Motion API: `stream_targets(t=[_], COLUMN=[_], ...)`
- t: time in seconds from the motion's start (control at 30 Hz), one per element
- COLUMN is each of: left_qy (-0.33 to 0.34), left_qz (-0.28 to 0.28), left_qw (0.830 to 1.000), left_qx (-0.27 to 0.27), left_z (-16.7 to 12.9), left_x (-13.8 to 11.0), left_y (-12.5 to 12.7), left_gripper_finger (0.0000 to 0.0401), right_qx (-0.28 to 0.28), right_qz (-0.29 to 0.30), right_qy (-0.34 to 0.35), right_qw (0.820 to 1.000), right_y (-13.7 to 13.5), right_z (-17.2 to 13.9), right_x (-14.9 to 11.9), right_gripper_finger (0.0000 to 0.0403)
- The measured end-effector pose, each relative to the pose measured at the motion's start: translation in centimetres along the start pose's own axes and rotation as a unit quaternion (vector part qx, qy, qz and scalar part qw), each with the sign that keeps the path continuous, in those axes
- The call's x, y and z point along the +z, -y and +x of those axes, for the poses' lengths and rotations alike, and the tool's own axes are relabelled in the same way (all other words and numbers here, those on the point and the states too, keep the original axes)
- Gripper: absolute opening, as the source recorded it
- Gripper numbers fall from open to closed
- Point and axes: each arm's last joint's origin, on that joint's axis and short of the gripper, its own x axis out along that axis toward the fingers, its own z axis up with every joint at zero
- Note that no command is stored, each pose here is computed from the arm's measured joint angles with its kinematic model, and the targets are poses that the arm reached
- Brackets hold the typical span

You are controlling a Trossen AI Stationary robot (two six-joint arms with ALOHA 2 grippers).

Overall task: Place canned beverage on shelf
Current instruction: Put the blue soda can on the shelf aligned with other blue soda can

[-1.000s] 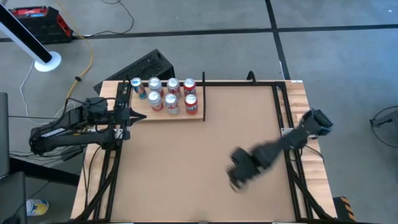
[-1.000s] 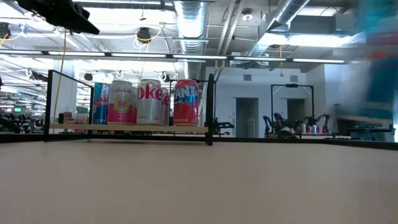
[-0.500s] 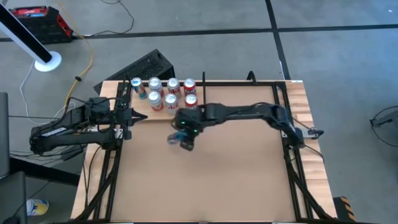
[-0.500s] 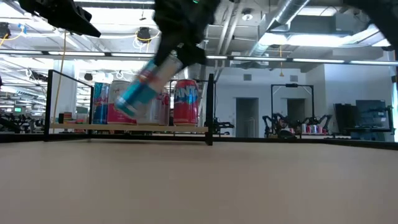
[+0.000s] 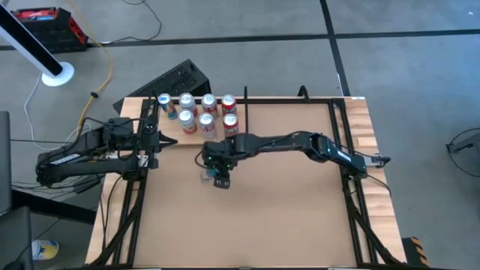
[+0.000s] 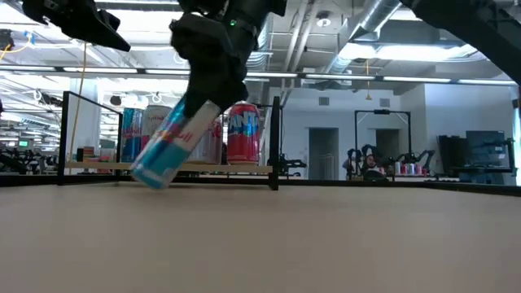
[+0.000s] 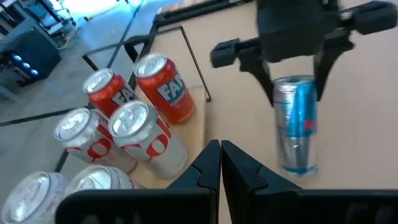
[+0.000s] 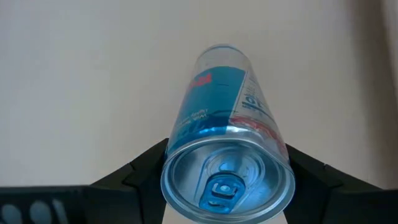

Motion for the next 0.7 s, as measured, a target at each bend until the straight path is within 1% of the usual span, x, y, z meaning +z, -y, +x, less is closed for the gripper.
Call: stream_targets(t=[0.13, 0.23, 0.3, 0.4, 0.57, 0.7], left_qy=[-0.012, -0.016, -0.015, -0.015, -0.015, -0.015], left_qz=[0.0, 0.0, 0.0, -0.001, -0.001, 0.0], left_qw=[1.0, 1.0, 1.0, 1.0, 1.0, 1.0], left_qx=[-0.002, -0.003, -0.003, -0.003, -0.003, -0.003], left_z=[0.4, 0.5, 0.5, 0.5, 0.5, 0.5], left_x=[-0.5, -0.7, -0.7, -0.7, -0.7, -0.7], left_y=[0.2, 0.2, 0.2, 0.2, 0.2, 0.2], left_gripper_finger=[0.0, 0.0, 0.0, 0.0, 0.0, 0.0], right_qx=[-0.002, -0.001, -0.001, -0.007, -0.022, -0.025], right_qz=[-0.007, -0.013, -0.004, 0.011, 0.032, 0.043], right_qy=[-0.024, -0.038, -0.049, -0.089, -0.169, -0.167], right_qw=[1.0, 0.999, 0.999, 0.996, 0.985, 0.985], right_y=[-0.9, -1.7, -2.2, -2.8, -3.1, -2.9], right_z=[-0.2, -1.5, -2.6, -4.0, -4.2, -4.3], right_x=[-0.6, -0.9, -1.1, -1.9, -3.4, -3.4], right_gripper_finger=[0.0257, 0.0257, 0.0257, 0.0257, 0.0257, 0.0257])
